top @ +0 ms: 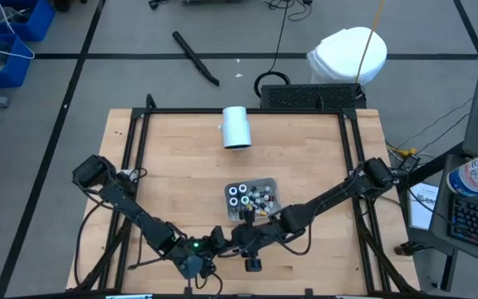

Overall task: Pick & Place food coloring
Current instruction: Put the orange food coloring bottle into the gray bin

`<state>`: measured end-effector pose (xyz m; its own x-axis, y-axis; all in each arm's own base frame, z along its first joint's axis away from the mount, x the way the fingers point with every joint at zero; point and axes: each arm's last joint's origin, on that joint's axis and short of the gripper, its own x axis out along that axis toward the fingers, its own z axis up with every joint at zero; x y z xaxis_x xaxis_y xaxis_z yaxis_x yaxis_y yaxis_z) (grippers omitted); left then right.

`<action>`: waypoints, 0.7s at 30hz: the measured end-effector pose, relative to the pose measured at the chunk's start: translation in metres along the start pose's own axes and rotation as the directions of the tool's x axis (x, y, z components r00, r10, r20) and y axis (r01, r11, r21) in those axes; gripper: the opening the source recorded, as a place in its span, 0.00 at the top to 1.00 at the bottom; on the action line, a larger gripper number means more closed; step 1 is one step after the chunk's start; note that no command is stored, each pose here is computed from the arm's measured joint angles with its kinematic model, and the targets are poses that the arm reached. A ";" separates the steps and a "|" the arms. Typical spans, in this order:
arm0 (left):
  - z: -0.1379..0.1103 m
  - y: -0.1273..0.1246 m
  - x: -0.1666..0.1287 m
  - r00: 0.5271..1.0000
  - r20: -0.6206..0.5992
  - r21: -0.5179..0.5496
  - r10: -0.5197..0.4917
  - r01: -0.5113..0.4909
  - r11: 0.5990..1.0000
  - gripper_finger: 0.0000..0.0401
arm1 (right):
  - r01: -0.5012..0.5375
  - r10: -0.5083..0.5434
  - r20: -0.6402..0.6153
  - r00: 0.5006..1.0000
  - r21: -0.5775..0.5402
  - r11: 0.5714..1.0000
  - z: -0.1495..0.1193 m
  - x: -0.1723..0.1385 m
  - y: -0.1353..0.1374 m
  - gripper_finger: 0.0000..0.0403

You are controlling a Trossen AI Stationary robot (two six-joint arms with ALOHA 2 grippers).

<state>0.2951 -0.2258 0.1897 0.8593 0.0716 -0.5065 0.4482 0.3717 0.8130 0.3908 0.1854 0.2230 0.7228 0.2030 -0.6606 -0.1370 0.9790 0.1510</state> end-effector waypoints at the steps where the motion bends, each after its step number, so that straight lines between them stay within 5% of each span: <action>1: 0.000 0.000 0.000 1.000 0.000 -0.001 0.001 -0.001 1.000 0.82 | -0.001 0.001 0.000 1.000 0.001 1.000 0.000 0.000 0.000 0.64; 10: 0.001 0.000 0.000 1.000 0.000 -0.006 0.009 -0.009 1.000 0.82 | 0.100 -0.100 -0.039 0.994 0.010 0.995 -0.003 -0.008 -0.004 0.43; 13: 0.002 -0.001 -0.003 0.999 -0.013 0.002 0.029 -0.029 1.000 0.82 | 0.208 -0.209 -0.054 0.977 -0.015 0.978 -0.007 -0.021 0.001 0.42; 21: 0.004 0.005 -0.006 0.999 -0.042 0.061 0.032 -0.029 0.998 0.82 | 0.416 -0.393 0.192 0.899 -0.093 0.905 -0.037 -0.059 0.034 0.50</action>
<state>0.2932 -0.2279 0.1975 0.8620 0.1221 -0.4921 0.4372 0.3125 0.8433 0.3187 0.2076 0.2398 0.8341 -0.2059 -0.5118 0.1133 0.9719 -0.2063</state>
